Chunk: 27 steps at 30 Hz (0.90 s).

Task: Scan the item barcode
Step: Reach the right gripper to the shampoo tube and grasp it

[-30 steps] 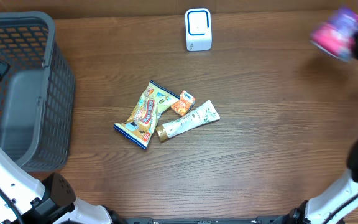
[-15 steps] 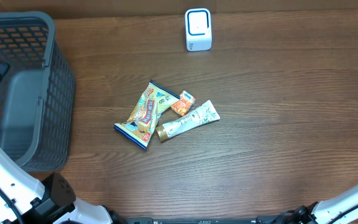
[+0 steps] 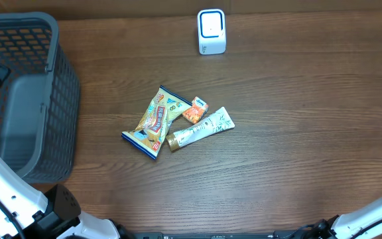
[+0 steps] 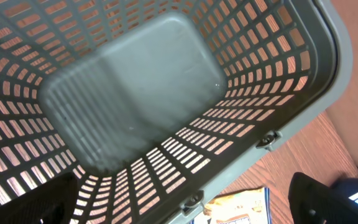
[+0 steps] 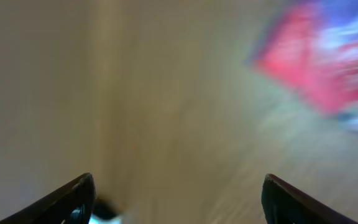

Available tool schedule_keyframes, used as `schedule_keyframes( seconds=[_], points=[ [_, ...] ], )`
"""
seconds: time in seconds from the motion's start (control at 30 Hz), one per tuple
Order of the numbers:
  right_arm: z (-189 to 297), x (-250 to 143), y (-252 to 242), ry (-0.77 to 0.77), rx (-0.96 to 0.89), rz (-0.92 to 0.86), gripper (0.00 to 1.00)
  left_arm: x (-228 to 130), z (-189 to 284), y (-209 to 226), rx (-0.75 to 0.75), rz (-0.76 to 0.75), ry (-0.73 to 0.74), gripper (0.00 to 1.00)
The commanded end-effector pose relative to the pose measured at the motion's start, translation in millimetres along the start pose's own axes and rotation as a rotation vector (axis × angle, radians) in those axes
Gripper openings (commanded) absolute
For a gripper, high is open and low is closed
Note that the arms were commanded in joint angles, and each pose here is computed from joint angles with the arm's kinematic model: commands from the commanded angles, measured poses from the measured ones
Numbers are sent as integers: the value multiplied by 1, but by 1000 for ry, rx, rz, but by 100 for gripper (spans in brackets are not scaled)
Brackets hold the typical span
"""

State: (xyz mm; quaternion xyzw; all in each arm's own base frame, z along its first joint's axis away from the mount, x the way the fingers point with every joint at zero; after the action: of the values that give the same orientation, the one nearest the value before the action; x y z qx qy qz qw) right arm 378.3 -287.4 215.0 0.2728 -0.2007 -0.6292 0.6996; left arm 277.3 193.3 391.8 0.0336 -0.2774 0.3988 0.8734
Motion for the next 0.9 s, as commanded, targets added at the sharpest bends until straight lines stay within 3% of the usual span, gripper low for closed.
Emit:
schedule_keyframes(
  seconds=[0.0,0.13,0.33,0.63,0.87],
  points=[
    [33,-105,76,227,248,399,89,1,1,0,0,8,-5,100],
    [-4,-213,69,496,122,587,92,1,1,0,0,8,-5,100],
    [-55,-344,47,721,-29,725,98,1,1,0,0,8,-5,100],
    [-92,-474,-32,645,-429,702,100,1,1,0,0,8,-5,100],
    [-100,-541,-70,473,-495,673,100,1,1,0,-1,8,-5,99]
  ],
)
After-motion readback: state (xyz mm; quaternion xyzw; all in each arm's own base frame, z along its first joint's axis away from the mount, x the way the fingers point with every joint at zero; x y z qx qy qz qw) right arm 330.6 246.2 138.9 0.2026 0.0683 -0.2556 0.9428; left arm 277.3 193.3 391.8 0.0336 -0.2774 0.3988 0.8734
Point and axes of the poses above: each gripper's point midway between its finger pads, its own z axis back along the fingers, its own y axis along the line the jaws close on, x = y × z, the point moved 3 cm from there along z, back along the fingers, and after that the axes turned 13 degrees about -z, right-handed, at the moved point
